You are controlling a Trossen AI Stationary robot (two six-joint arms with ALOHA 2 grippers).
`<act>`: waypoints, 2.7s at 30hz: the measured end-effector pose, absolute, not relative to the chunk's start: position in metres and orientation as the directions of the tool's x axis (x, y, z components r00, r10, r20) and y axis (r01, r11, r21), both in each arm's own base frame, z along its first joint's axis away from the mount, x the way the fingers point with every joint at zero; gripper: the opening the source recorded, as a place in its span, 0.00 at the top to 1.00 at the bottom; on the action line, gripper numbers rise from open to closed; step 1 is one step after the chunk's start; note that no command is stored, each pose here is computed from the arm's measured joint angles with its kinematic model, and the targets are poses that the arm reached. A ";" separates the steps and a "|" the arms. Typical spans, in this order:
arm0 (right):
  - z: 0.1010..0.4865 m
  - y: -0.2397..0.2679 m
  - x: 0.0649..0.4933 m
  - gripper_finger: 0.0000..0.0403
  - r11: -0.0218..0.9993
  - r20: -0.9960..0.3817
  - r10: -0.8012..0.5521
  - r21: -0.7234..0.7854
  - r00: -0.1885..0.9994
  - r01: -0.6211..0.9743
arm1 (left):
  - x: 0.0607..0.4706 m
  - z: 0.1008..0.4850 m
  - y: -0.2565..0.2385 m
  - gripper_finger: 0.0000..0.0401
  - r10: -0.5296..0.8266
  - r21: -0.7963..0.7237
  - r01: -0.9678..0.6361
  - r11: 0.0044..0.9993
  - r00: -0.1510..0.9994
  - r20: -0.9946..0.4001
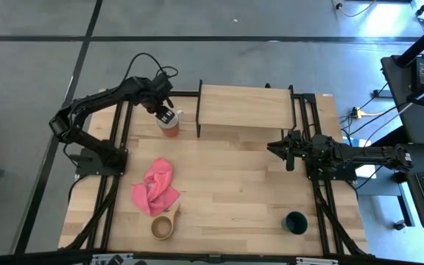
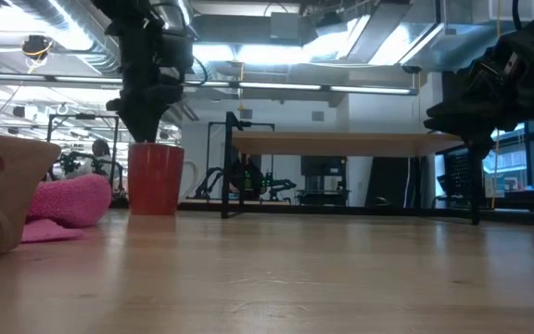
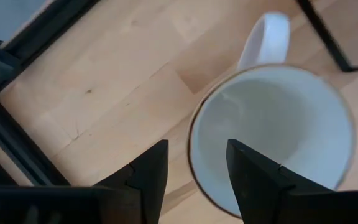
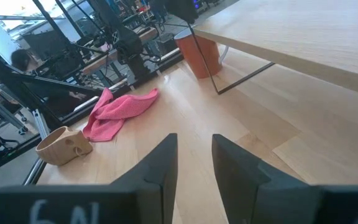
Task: Stack small to large cups/mugs on shelf
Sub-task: Put the orange mug on the shelf
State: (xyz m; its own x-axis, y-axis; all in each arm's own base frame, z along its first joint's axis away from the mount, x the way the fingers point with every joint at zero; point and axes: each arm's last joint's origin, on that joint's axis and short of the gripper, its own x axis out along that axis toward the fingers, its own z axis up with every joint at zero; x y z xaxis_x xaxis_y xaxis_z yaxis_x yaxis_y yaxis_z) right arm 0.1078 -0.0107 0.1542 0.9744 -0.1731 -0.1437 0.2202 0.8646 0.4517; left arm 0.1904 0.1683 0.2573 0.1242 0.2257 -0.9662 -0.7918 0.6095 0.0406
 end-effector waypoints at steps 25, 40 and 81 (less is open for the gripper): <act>0.154 -0.011 0.108 0.75 0.865 -0.144 -0.173 0.452 0.974 0.220 | 0.183 0.242 0.165 0.61 0.248 0.016 -0.846 0.534 0.139 -0.959; 0.154 -0.011 0.108 0.75 0.865 -0.143 -0.173 0.452 0.974 0.220 | 0.182 0.242 0.166 0.62 0.274 0.077 -0.803 0.591 0.110 -0.955; 0.154 -0.011 0.108 0.75 0.865 -0.144 -0.173 0.452 0.974 0.220 | 0.185 0.244 0.172 0.82 0.270 0.174 -0.394 0.902 0.202 -0.942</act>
State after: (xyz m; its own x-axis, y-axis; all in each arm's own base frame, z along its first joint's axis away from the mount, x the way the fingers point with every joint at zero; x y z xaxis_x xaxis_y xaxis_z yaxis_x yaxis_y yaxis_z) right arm 0.1077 -0.0107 0.1543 0.9744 -0.1730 -0.1436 0.2201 0.8645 0.4518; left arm 0.1849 0.1722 0.2436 0.2017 0.2698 -0.9416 -0.3943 0.9023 0.1740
